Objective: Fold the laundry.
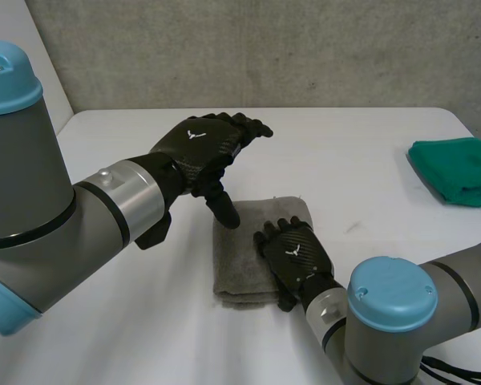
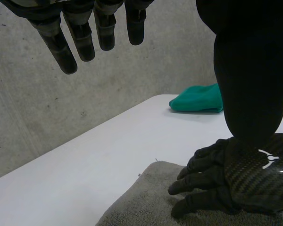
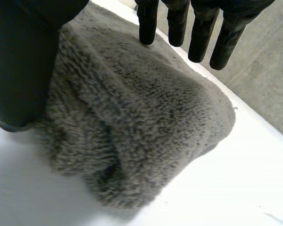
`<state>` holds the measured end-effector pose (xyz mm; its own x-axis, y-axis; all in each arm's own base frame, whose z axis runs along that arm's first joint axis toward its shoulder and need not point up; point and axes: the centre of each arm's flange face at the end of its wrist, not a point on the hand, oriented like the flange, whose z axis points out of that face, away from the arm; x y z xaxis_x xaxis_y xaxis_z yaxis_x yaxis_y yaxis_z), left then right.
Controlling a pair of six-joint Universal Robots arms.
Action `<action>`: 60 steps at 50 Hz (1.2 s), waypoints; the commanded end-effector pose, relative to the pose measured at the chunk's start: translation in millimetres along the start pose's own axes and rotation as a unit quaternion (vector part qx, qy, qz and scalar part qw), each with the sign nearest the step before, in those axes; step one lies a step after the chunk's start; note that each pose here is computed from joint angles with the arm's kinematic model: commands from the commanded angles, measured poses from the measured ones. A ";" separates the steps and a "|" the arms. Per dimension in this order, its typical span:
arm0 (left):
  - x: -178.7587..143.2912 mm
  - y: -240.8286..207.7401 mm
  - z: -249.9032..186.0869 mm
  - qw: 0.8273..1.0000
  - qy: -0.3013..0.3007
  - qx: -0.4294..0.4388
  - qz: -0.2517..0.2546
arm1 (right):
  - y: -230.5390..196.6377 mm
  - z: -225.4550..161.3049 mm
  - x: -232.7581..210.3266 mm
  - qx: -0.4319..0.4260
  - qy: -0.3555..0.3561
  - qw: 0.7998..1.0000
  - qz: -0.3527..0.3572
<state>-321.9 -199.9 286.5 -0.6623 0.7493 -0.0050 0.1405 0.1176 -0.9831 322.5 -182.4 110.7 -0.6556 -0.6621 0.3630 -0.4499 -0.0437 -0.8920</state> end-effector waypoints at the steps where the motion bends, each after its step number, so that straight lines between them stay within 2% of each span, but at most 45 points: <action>1: -0.3 0.6 0.0 1.000 -0.001 -0.001 -0.001 | 4.4 8.5 -0.9 -0.001 0.003 1.000 -0.010; 44: 2.8 1.8 -1.2 1.000 0.010 -0.003 -0.002 | 0.8 51.2 0.3 0.023 0.013 1.000 -0.012; 60: 2.9 1.8 -1.5 1.000 0.010 -0.003 -0.003 | -9.1 64.5 15.8 0.042 0.030 0.999 -0.007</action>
<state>-322.5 -196.8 284.9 -0.6482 0.7615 0.0037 0.1413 0.1251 -0.9820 354.3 -236.3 104.6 -0.6801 -0.6209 0.3897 -0.4159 -0.1110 -0.9026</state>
